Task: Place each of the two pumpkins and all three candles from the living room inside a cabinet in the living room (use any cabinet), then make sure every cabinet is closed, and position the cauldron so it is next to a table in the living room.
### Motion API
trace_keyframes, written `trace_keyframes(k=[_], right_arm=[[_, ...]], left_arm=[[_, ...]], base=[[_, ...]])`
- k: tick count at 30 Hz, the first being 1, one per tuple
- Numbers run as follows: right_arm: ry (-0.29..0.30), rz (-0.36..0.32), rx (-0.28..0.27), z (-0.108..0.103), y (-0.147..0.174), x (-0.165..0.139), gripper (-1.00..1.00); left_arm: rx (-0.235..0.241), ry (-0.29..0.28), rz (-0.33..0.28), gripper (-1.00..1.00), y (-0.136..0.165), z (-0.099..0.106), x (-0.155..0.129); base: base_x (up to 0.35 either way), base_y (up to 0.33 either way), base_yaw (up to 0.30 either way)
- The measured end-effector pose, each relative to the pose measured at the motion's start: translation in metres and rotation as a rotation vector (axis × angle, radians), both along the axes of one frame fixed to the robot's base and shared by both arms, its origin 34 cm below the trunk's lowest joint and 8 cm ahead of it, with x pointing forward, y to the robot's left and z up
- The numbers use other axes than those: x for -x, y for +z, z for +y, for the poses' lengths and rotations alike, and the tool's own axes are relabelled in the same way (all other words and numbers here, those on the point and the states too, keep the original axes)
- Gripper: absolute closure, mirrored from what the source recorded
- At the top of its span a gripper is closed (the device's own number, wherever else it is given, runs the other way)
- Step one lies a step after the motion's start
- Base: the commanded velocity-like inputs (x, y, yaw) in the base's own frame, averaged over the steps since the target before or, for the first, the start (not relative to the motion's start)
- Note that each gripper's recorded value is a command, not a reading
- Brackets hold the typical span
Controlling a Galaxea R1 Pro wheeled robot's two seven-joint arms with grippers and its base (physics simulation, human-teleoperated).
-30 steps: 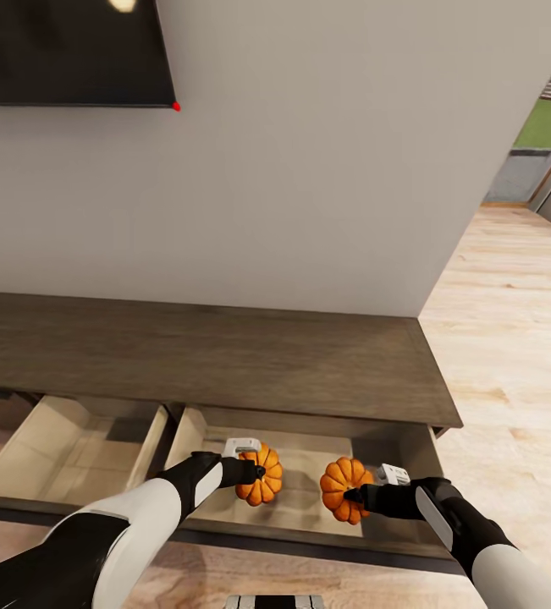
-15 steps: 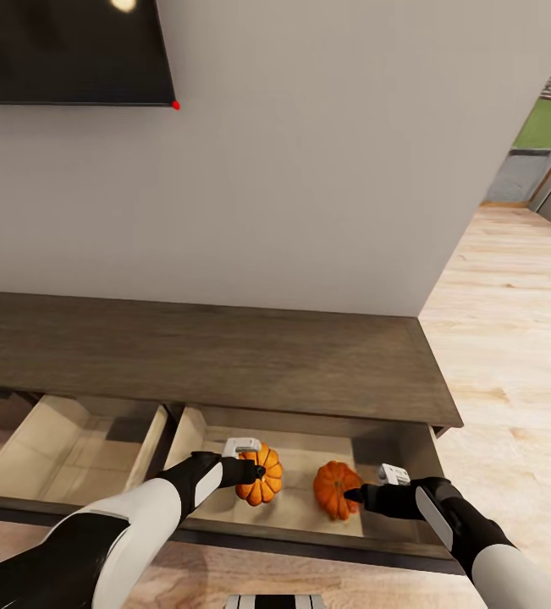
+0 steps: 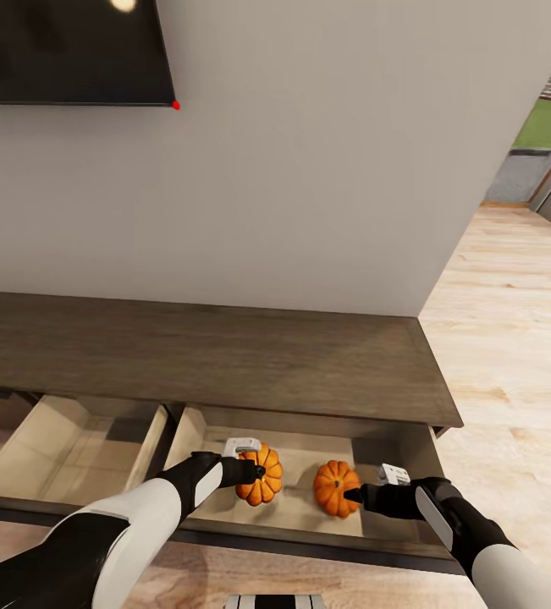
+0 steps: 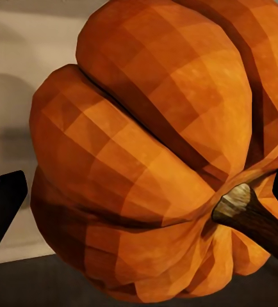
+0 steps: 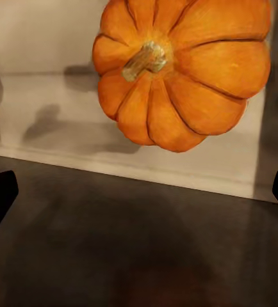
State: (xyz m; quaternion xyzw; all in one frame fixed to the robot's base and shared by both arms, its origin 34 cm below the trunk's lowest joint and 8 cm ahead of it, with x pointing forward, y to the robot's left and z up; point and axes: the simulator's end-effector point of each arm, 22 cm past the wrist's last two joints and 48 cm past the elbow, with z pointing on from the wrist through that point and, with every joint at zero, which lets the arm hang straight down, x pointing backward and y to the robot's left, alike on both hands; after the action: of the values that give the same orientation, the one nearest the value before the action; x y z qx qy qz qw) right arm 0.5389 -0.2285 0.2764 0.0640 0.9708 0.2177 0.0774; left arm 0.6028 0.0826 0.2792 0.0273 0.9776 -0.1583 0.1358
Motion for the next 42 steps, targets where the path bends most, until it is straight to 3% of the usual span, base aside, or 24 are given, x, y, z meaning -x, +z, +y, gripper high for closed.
trace_keyframes(k=[1,21,42], right_arm=[[0.0,0.0,0.0,0.0,0.0,0.0,-1.0],[0.002,-0.001,0.001,0.0,0.0,0.0,-1.0],[0.009,0.006,0.002,0.001,0.045,-0.008,-1.0]], left_arm=[[0.0,0.0,0.0,-1.0,0.0,0.0,0.0],[0.0,0.0,0.0,-1.0,0.0,0.0,0.0],[-0.002,-0.005,0.017,-1.0,0.045,0.0,-0.007]], base=[[0.0,0.0,0.0],[0.0,0.0,0.0],[0.0,0.0,0.0]])
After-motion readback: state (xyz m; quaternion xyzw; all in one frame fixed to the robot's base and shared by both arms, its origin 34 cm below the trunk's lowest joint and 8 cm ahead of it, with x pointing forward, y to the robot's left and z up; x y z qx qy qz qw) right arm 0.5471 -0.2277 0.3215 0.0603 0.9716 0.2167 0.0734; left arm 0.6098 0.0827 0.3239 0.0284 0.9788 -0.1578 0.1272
